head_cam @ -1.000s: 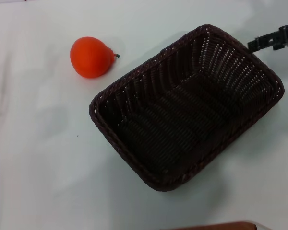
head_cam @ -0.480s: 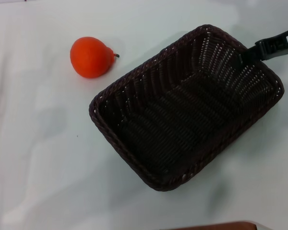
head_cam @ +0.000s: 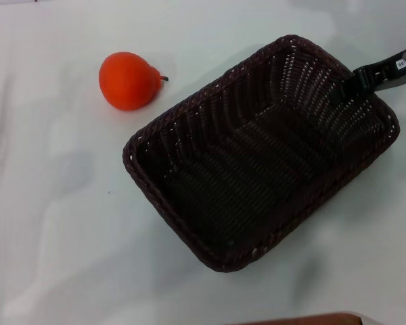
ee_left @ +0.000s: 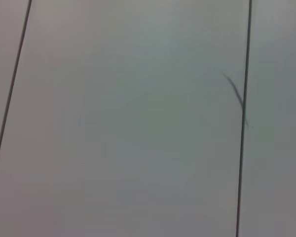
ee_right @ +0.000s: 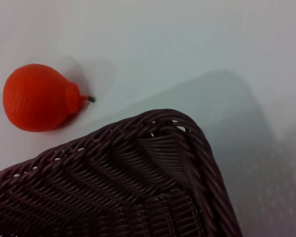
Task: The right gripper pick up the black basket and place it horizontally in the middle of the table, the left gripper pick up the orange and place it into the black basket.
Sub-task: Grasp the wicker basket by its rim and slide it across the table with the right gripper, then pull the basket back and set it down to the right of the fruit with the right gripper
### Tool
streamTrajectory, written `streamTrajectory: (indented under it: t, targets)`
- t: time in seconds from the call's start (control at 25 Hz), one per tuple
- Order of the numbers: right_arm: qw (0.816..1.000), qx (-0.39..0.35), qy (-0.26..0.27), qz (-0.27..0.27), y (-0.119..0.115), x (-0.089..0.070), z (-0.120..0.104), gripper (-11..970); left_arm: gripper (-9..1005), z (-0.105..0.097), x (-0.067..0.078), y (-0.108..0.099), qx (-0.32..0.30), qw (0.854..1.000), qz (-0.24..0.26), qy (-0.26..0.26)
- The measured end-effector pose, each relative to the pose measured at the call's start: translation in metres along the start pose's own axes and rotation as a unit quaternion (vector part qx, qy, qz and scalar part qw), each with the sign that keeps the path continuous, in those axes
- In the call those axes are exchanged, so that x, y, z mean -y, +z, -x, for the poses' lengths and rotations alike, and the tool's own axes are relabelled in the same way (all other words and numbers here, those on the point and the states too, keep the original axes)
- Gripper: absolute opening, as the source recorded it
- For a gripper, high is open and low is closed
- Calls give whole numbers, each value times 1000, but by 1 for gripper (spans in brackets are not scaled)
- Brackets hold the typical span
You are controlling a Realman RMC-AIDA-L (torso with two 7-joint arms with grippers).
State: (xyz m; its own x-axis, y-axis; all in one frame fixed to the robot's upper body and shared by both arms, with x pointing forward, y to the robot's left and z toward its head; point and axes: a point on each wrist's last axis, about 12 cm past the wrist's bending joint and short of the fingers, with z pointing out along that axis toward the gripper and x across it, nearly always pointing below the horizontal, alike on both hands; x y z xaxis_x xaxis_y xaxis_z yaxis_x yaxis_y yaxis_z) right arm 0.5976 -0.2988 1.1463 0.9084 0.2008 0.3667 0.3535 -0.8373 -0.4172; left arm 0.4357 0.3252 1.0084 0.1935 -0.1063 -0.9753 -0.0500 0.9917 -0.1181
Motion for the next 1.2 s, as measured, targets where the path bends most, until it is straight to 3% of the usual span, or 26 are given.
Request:
streamTrajectory:
  t: [0.2, 0.44, 0.92, 1.2]
  targets:
    - [1000, 0, 18, -10, 1, 0, 4, 181, 914, -1, 0, -2, -3, 1000, 1, -1]
    - [992, -58, 80, -75, -11, -7, 18, 177, 912, -2, 0, -4, -5, 1000, 3, -2]
    - [976, -95, 184, -72, -18, -24, 64, 177, 909, -1, -1, -4, -5, 1000, 2, -1]
    - [956, -143, 243, -84, -20, -37, 88, 178, 907, -1, 1, -1, -5, 1000, -7, 0]
